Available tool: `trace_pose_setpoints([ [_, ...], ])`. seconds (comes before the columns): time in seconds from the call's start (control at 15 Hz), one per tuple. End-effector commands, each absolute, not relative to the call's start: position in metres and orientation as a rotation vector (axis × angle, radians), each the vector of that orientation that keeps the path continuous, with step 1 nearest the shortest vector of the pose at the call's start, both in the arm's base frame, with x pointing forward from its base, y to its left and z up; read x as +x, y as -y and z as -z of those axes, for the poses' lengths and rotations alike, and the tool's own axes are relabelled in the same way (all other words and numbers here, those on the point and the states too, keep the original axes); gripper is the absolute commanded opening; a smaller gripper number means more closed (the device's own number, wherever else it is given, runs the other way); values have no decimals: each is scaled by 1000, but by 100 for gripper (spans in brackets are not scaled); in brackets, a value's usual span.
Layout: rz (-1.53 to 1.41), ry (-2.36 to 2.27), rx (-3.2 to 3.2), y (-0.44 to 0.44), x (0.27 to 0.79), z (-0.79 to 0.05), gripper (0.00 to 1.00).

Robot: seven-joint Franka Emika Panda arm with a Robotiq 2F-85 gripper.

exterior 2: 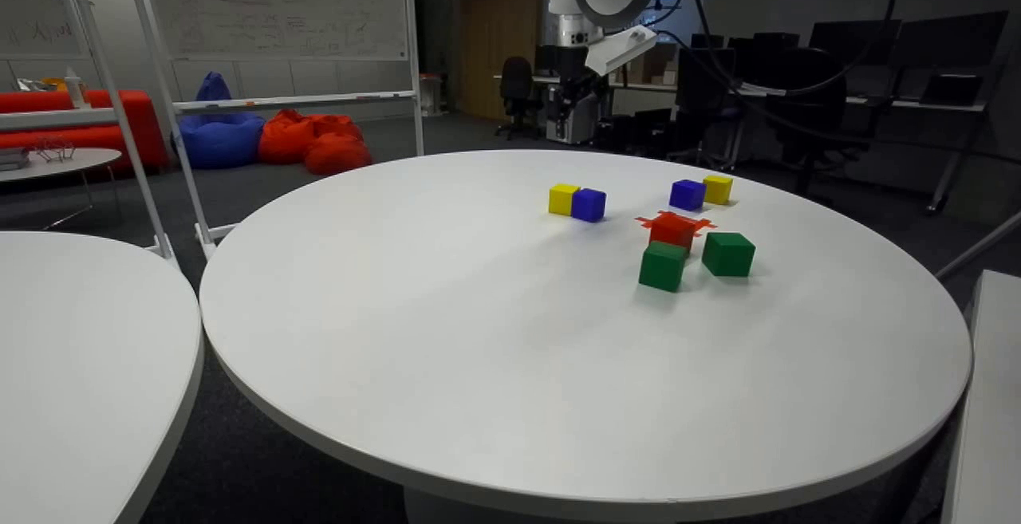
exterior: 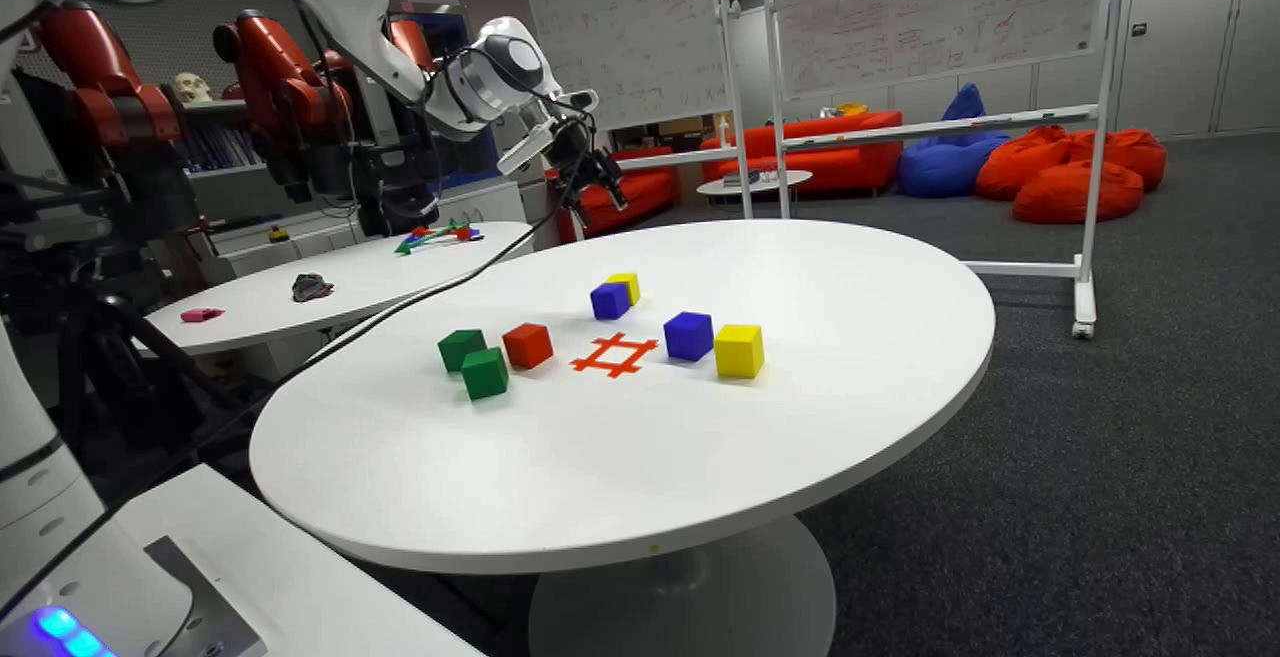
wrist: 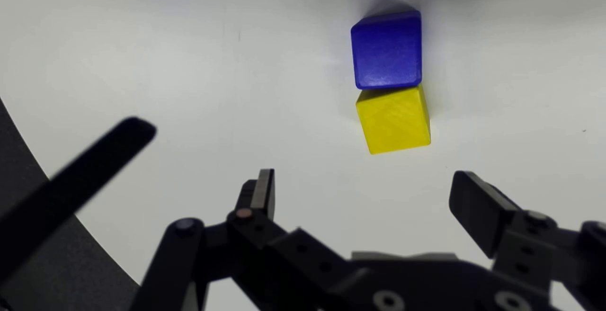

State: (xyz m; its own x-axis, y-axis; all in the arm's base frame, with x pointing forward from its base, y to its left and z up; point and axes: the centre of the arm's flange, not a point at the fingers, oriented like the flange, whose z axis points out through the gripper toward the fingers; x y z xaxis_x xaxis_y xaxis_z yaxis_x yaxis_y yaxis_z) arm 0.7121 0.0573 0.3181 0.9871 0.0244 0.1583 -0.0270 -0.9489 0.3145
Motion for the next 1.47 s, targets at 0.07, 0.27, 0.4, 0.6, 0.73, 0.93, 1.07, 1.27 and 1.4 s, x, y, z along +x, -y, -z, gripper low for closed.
trace_pose_setpoints([
  [0.07,-203,-23,2793,-52,724,-318,100],
  [0.27,-206,-20,2793,-52,725,-316,100],
  [0.4,-201,-20,2792,-52,726,-315,100],
  [0.6,-196,-19,2794,-50,729,-314,100],
  [0.73,-188,-14,2794,-49,732,-310,100],
  [0.93,-162,-7,2794,-46,737,-303,100],
  [1.07,-138,-2,2790,-43,740,-296,100],
  [1.27,-103,1,2787,-40,745,-286,100],
  [1.4,-86,-1,2784,-39,748,-279,100],
])
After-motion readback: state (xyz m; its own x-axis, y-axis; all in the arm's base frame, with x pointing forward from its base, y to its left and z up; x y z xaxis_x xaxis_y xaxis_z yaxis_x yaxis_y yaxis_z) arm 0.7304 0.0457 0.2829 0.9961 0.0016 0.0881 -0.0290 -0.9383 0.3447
